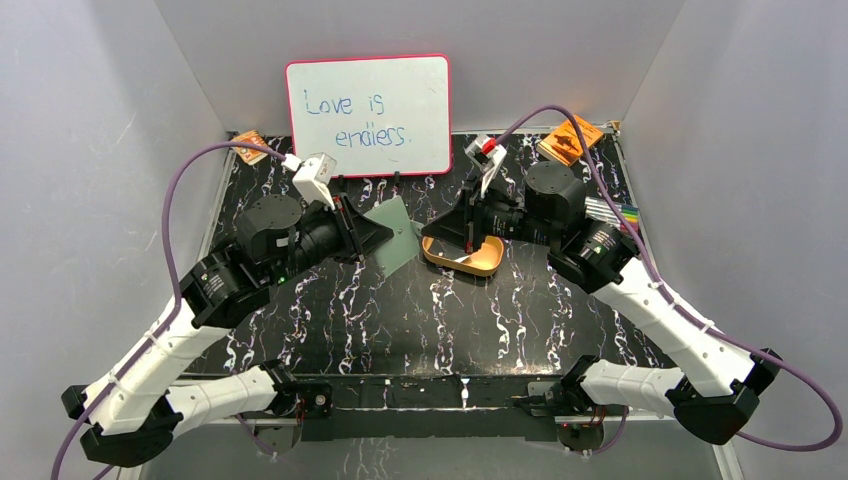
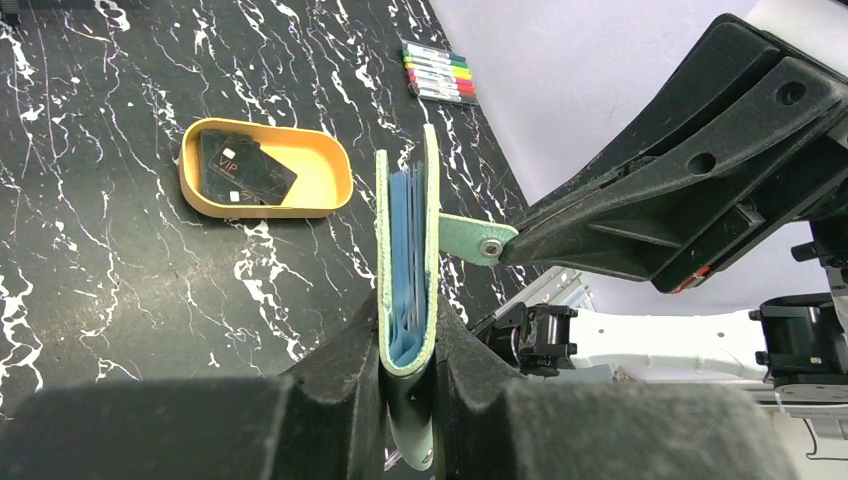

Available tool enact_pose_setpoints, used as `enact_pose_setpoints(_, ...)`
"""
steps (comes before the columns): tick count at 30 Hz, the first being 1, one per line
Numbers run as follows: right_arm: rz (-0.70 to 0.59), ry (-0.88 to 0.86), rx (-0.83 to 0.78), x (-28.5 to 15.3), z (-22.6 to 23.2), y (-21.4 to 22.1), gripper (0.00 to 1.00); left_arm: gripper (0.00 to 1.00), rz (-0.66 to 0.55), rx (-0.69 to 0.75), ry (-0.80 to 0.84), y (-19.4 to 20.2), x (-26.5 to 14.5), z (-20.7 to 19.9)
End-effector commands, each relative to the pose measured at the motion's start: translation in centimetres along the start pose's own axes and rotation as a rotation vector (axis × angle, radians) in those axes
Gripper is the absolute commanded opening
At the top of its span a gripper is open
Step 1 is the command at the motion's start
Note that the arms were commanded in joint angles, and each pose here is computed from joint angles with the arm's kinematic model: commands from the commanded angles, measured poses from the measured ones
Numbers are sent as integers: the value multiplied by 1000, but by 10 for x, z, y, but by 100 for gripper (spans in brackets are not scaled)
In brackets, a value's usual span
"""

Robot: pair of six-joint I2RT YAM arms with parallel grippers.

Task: Put the credit cards into the card holder
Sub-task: Close the card holder.

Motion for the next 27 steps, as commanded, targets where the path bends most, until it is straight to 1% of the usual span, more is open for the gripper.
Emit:
enact_pose_setpoints(1,-76,-90,-35,-1,18,-18,0,0,-39,5,-2,-8,-7,0)
enact_pose_setpoints(13,-55,-130,10,15,19,-17,0,0,-41,15,10,-8,-6,-1)
enact_pose_setpoints(27,-33,-128,26,25,15,-16,0,0,-40,31,25,-11,-5,-5)
Point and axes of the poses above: each gripper's point midway between its finger pads, its own x axis out along the fingers, its own z axis along the line the jaws close on, y = z × x, the point moved 2 cm from there along -x, back along the fingers, and after that the axes turned 8 degrees about x, right-handed, at the moved point
